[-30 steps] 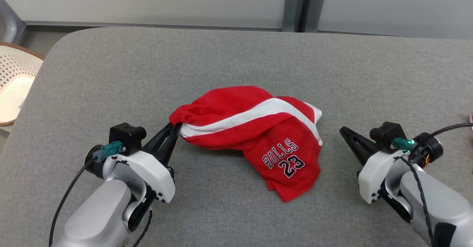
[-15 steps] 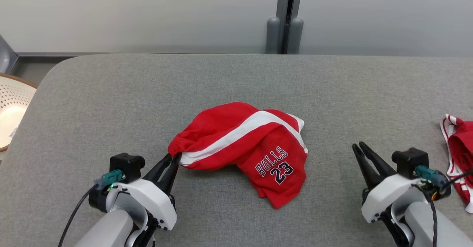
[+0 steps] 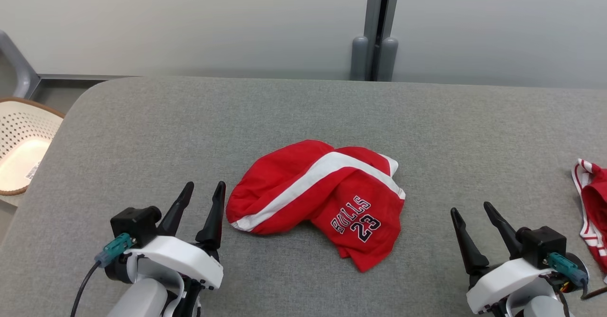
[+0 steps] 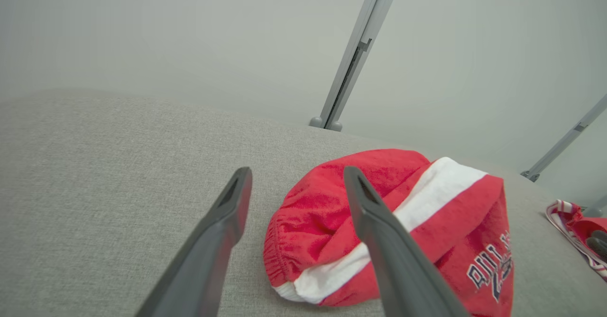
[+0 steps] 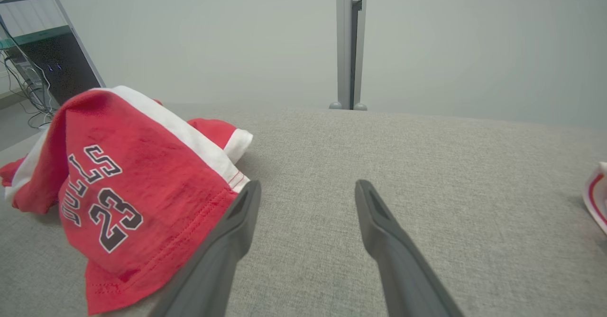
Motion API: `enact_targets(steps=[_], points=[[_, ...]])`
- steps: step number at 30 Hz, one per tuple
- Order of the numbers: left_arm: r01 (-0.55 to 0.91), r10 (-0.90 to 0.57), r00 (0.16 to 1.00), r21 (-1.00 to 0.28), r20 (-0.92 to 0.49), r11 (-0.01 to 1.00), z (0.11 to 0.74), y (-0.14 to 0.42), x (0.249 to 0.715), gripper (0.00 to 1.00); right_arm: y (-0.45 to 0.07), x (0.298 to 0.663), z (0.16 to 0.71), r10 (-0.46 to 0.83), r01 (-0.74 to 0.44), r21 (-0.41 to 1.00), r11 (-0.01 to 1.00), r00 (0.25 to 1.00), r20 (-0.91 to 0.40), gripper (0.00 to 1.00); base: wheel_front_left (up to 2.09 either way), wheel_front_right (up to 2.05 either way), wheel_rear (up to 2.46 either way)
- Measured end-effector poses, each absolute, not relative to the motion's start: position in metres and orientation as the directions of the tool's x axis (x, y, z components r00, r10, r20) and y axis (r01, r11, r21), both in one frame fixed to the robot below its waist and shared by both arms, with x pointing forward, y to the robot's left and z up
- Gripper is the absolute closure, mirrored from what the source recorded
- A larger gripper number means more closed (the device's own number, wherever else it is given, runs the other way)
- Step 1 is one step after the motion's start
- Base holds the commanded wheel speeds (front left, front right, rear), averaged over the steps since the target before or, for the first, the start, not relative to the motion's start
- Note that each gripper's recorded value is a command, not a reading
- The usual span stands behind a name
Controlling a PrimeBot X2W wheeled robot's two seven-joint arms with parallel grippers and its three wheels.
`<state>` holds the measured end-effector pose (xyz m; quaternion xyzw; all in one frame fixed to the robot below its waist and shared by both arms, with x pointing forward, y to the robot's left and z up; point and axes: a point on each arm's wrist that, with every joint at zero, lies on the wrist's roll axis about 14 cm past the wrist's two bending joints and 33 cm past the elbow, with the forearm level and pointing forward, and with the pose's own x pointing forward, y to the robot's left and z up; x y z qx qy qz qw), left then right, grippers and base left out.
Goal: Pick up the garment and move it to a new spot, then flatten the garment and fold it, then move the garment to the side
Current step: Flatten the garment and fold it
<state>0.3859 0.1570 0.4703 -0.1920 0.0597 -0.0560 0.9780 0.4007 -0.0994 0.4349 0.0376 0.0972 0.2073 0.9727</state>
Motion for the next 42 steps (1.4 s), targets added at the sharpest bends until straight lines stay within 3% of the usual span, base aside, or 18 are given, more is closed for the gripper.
enact_targets(steps=[8, 12, 14, 28, 38, 39, 40, 42], points=[[0.053, -0.081, 0.995, -0.361, -0.063, 0.931, 0.474, 0.169, 0.373, 0.00, -0.082, 0.403, 0.432, 0.499, -0.513, -0.008, 0.858, 0.838, -0.222, 0.00, 0.00, 0.00, 0.00], [0.046, -0.076, 0.995, -0.358, -0.070, 0.933, 0.469, 0.169, 0.372, 0.00, -0.068, 0.407, 0.426, 0.559, -0.597, -0.052, 0.801, 0.775, -0.294, 0.00, 0.00, 0.00, 0.00], [0.031, -0.068, 0.993, -0.357, -0.092, 0.934, 0.461, 0.170, 0.370, 0.00, -0.059, 0.409, 0.419, 0.614, -0.690, -0.116, 0.715, 0.698, -0.368, 0.00, 0.00, 0.00, 0.00], [-0.038, -0.019, 0.987, -0.345, -0.159, 0.938, 0.438, 0.183, 0.368, 0.00, -0.045, 0.435, 0.390, 0.663, -0.839, -0.076, 0.539, 0.478, -0.576, 0.00, 0.00, 0.00, 0.00], [-0.068, 0.003, 0.982, -0.339, -0.187, 0.938, 0.428, 0.190, 0.370, 0.00, -0.037, 0.439, 0.372, 0.669, -0.877, -0.026, 0.479, 0.385, -0.636, 0.00, 0.00, 0.00, 0.00], [-0.071, 0.005, 0.982, -0.338, -0.190, 0.938, 0.427, 0.190, 0.370, 0.00, -0.036, 0.438, 0.370, 0.669, -0.880, -0.021, 0.474, 0.376, -0.641, 0.59, 0.00, 0.00, 0.00], [-0.072, 0.007, 0.981, -0.337, -0.192, 0.939, 0.427, 0.191, 0.370, 0.00, -0.036, 0.439, 0.370, 0.669, -0.882, -0.019, 0.472, 0.372, -0.644, 1.00, 0.00, 0.00, 0.00], [-0.072, 0.006, 0.981, -0.335, -0.194, 0.939, 0.426, 0.191, 0.370, 0.00, -0.036, 0.439, 0.369, 0.671, -0.883, -0.016, 0.469, 0.368, -0.644, 1.00, 0.00, 0.00, 0.00]])
